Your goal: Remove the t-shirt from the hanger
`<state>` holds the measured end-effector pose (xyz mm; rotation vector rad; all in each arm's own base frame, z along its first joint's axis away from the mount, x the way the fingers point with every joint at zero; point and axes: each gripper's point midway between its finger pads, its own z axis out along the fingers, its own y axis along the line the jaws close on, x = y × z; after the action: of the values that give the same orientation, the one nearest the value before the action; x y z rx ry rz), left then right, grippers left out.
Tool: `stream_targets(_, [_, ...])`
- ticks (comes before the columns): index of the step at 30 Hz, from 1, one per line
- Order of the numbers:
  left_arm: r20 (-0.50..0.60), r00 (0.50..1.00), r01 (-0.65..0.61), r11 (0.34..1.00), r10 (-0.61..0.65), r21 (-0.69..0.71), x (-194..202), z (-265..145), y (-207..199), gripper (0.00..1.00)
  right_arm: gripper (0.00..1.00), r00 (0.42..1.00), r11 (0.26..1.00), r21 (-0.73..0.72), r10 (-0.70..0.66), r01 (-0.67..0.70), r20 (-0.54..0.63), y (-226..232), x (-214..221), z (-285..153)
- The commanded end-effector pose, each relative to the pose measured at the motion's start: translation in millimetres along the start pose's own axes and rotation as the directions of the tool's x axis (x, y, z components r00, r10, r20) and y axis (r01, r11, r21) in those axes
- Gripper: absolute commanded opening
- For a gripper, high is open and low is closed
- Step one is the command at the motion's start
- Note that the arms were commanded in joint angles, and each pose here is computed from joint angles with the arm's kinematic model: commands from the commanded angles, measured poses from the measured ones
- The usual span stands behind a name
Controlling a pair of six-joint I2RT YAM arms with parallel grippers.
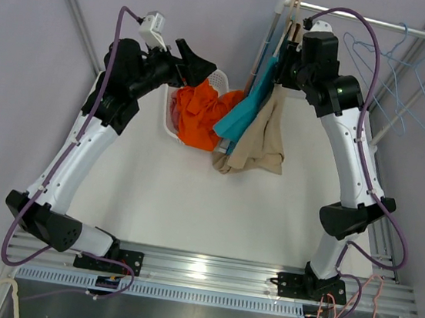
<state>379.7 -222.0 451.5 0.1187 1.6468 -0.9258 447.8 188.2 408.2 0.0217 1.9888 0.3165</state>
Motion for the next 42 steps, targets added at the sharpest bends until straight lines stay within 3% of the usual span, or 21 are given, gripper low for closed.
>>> stream_targets(1, [0.043,0.999,-0.012,0.999,0.010,0.052,-14,-8,-14,1.00,0.38,0.998,0.997,0.067,-0.027,0.023,0.056,-13,-17,-21])
stream_targets(6, [0.039,0.999,-0.015,0.998,0.013,0.055,-13,-7,-15,0.99,0.31,0.997,0.994,0.101,-0.053,0.046,0.064,-18,-18,-13])
stream_targets(7, [0.041,0.999,-0.017,0.998,0.015,0.055,-14,-7,-15,0.99,0.26,0.996,0.993,0.107,-0.055,0.047,0.070,-18,-19,-12])
stream_targets(8, [0.043,0.999,-0.017,0.998,0.015,0.055,-15,-8,-15,0.99,0.12,0.995,0.991,0.125,-0.058,0.047,0.084,-21,-23,-13])
stream_targets(10, [0.041,0.999,-0.020,0.998,0.018,0.057,-15,-7,-16,1.00,0.02,0.992,0.986,0.156,-0.072,0.056,0.103,-27,-29,-15])
stream_targets(14, [0.032,0.999,-0.017,0.998,0.016,0.056,-12,-5,-14,1.00,0.00,0.987,0.964,0.258,-0.095,0.059,0.129,-50,-38,-21])
stream_targets(27, [0.019,1.000,-0.015,0.997,0.013,0.073,-8,0,-17,0.99,0.00,0.993,0.916,0.400,-0.031,-0.019,0.118,-139,-42,-44])
stream_targets(28, [0.017,1.000,-0.017,0.997,0.015,0.070,-7,2,-16,0.99,0.03,0.994,0.920,0.392,-0.030,-0.015,0.108,-140,-38,-44])
stream_targets(29, [0.014,1.000,-0.017,0.997,0.016,0.070,-5,2,-16,1.00,0.26,0.994,0.927,0.374,-0.032,-0.008,0.101,-138,-37,-42])
stream_targets(30, [0.013,1.000,-0.018,0.997,0.017,0.071,-5,3,-17,1.00,0.37,0.993,0.928,0.372,-0.046,0.002,0.110,-139,-39,-41])
stream_targets(35, [0.012,1.000,-0.022,0.997,0.021,0.072,-4,4,-18,0.99,0.60,0.982,0.916,0.401,-0.070,-0.007,0.178,-147,-58,-44])
stream_targets(42, [0.019,0.999,-0.031,0.997,0.029,0.074,-6,5,-20,0.99,0.62,0.958,0.910,0.415,-0.110,-0.011,0.265,-151,-89,-22])
